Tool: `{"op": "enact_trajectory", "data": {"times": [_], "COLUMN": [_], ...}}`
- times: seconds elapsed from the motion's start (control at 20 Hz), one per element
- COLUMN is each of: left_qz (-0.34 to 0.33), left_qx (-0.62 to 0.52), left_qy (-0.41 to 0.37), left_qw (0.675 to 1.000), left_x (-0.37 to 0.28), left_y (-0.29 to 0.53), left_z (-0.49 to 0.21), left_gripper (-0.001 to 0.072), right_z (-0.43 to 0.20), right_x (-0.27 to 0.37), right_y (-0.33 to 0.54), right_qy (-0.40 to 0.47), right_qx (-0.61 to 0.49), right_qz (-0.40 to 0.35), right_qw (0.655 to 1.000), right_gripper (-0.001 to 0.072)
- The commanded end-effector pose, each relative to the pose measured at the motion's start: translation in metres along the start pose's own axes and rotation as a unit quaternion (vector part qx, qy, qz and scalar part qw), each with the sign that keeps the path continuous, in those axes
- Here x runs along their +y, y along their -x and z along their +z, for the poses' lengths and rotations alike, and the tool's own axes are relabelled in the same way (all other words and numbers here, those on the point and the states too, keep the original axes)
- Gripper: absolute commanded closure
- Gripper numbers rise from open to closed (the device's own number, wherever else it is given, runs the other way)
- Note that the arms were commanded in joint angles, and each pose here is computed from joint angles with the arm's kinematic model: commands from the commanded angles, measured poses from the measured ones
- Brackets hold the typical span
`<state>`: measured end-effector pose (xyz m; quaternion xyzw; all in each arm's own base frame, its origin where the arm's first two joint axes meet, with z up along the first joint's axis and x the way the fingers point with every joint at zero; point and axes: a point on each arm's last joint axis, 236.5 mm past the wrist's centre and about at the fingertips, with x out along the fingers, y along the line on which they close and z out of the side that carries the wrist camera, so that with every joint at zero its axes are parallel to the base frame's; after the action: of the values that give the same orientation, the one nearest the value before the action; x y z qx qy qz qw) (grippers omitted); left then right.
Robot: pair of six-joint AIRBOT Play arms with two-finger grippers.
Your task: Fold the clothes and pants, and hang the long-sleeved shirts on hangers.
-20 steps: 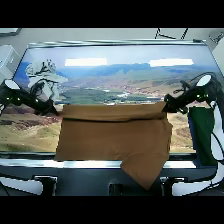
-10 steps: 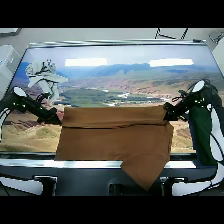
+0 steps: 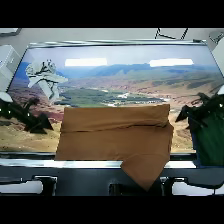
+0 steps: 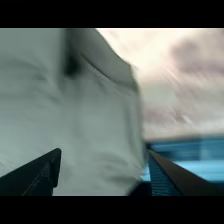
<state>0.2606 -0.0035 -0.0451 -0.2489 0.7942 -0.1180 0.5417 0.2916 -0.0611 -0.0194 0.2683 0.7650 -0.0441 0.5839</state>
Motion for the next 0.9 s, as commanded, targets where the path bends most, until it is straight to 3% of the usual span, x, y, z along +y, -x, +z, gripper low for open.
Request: {"op": "enact_trajectory", "data": {"times": [0.0, 0.2, 0.45, 0.5, 0.7, 0.75, 0.8, 0.85], "left_qz": [0.012, 0.007, -0.006, -0.013, -0.039, -0.039, -0.039, -0.039], "left_qx": [0.025, 0.050, 0.018, 0.008, 0.007, 0.013, 0.016, 0.014], "left_qy": [0.036, 0.040, 0.045, 0.047, 0.071, 0.074, 0.076, 0.076], "left_qw": [0.999, 0.998, 0.999, 0.999, 0.997, 0.996, 0.996, 0.996], "left_x": [0.028, 0.038, 0.034, 0.031, 0.021, 0.022, 0.023, 0.023], "left_y": [-0.048, -0.090, -0.099, -0.099, -0.107, -0.111, -0.113, -0.114], "left_z": [-0.054, -0.089, -0.075, -0.070, -0.072, -0.076, -0.078, -0.078], "left_gripper": [0.0209, 0.0211, 0.0215, 0.0273, 0.0281, 0.0380, 0.0542, 0.0633], "right_z": [-0.037, -0.053, -0.053, -0.053, -0.056, -0.059, -0.063, -0.070], "right_x": [-0.026, -0.025, -0.021, -0.020, -0.021, -0.022, -0.023, -0.024], "right_y": [-0.023, -0.041, -0.042, -0.042, -0.043, -0.046, -0.049, -0.055], "right_qy": [-0.008, -0.013, -0.013, -0.013, -0.009, -0.008, -0.008, -0.011], "right_qx": [0.030, 0.062, 0.062, 0.063, 0.068, 0.070, 0.071, 0.073], "right_qz": [-0.019, -0.007, 0.001, 0.003, 0.003, 0.003, 0.002, 0.003], "right_qw": [0.999, 0.998, 0.998, 0.998, 0.998, 0.998, 0.997, 0.997], "right_gripper": [0.0071, 0.0073, 0.0075, 0.0075, 0.0075, 0.0075, 0.0075, 0.0075]}}
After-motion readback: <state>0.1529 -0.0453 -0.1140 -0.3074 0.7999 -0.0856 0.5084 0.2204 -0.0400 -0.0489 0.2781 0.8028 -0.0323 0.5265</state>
